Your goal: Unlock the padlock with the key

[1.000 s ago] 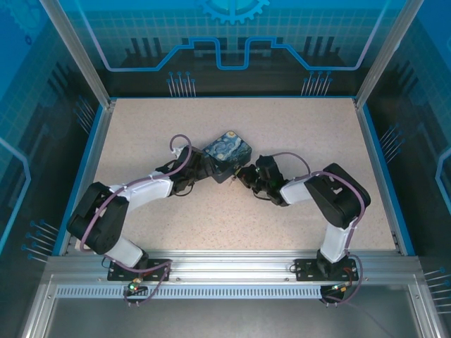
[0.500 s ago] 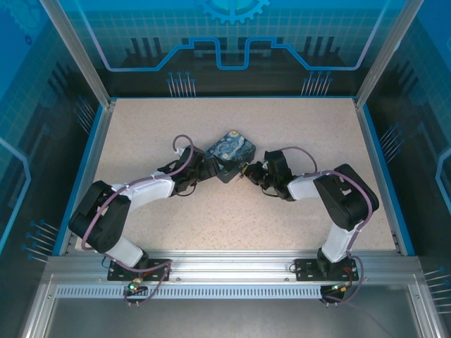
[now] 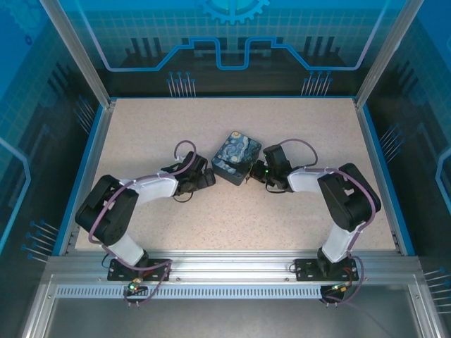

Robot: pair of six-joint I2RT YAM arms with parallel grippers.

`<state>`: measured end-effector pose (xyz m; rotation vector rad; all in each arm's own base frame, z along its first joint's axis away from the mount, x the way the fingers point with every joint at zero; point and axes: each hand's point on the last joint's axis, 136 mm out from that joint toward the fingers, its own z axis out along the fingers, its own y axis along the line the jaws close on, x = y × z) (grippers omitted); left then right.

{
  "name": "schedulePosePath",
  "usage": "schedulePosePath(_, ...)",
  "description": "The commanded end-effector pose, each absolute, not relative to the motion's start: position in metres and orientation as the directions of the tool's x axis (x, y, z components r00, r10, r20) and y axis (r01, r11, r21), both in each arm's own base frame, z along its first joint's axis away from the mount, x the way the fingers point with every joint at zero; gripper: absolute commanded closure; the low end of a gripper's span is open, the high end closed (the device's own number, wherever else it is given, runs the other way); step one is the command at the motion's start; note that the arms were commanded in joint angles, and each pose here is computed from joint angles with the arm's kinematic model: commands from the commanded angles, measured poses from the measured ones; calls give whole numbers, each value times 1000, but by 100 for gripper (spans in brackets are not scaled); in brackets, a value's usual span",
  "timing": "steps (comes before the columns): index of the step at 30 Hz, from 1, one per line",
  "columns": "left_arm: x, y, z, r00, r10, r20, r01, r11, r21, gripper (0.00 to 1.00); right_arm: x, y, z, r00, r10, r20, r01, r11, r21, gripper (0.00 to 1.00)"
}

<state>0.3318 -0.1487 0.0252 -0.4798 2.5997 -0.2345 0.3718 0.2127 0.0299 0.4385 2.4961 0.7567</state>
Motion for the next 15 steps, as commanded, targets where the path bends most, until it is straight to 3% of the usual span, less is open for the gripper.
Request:
schedulePosePath(1, 323, -139, 17, -838, -362, -408, -307, 931, -196, 2, 366, 209, 9, -828, 445, -341, 204, 806, 556, 100)
schedulePosePath(5, 322, -139, 17, -838, -362, -407, -308, 931, -195, 1, 371, 220, 6, -814, 490, -312, 205, 746, 634, 100)
schedulePosePath(15, 317, -137, 30, -827, -369, -424, -300, 928, -222, 1, 378, 210, 39, -798, 477, -367, 132, 733, 667, 100)
